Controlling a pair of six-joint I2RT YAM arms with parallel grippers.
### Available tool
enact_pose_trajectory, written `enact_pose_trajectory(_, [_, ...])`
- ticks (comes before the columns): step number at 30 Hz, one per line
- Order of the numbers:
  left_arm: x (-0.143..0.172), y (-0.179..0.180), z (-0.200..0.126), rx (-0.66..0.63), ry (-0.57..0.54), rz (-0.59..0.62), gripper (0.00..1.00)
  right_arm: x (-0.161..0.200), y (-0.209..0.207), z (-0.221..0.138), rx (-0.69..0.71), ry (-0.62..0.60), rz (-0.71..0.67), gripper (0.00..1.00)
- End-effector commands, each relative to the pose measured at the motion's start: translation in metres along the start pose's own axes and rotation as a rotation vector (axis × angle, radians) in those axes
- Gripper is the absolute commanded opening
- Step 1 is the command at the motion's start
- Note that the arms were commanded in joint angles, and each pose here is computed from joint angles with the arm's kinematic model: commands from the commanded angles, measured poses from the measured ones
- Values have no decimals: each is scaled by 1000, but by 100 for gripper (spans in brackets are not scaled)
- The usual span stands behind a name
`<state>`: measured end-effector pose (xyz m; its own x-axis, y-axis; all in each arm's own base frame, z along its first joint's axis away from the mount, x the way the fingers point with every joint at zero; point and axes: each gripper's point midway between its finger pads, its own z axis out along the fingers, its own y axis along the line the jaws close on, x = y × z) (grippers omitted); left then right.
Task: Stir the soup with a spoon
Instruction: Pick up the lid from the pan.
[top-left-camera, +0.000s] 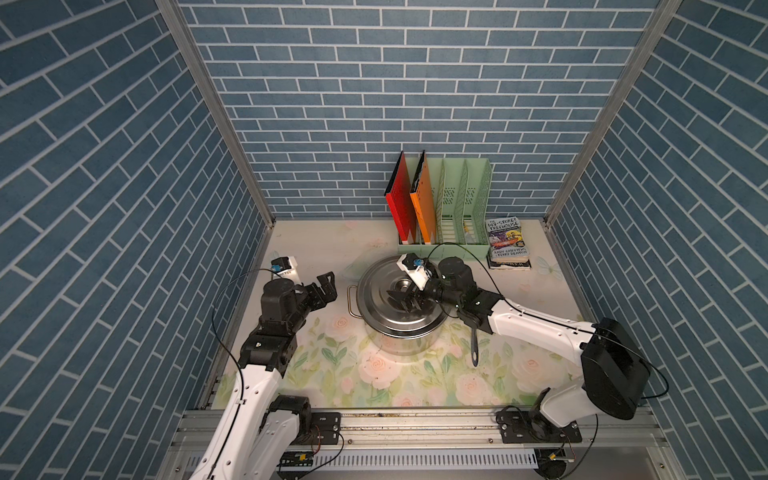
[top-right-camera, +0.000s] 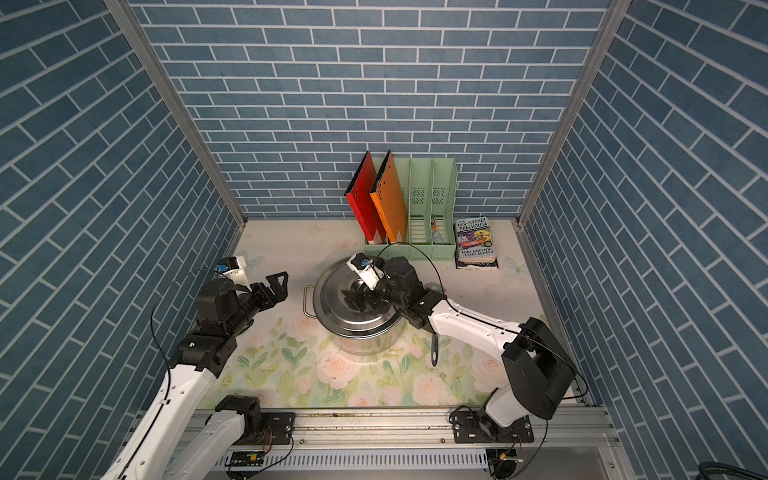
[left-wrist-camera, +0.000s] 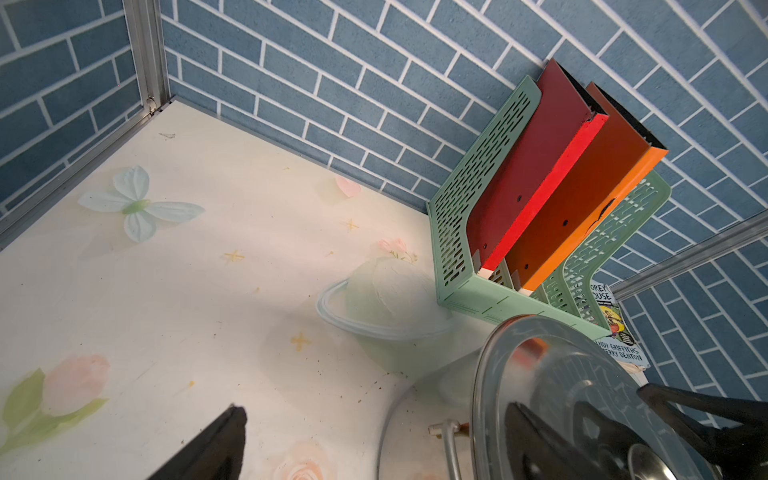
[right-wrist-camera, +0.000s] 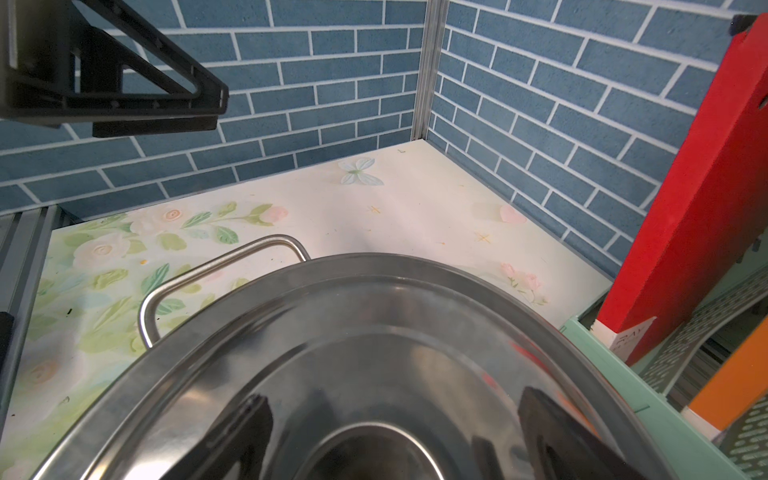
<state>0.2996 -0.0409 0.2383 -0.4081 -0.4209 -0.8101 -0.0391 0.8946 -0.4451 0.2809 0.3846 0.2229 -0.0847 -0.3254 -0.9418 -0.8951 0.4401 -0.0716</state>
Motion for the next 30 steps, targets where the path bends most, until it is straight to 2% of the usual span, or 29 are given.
enact_pose_trajectory(1, [7, 4, 1, -12, 15, 16, 100, -2, -1, -3, 6, 15, 41, 96])
enact_pose_trajectory(23, [10, 5, -1, -11, 21, 21, 100, 17, -9, 7, 2, 87, 72, 83])
enact_pose_trajectory(30, [11, 5, 0, -11, 21, 21, 100, 21, -9, 6, 9, 99, 67, 73])
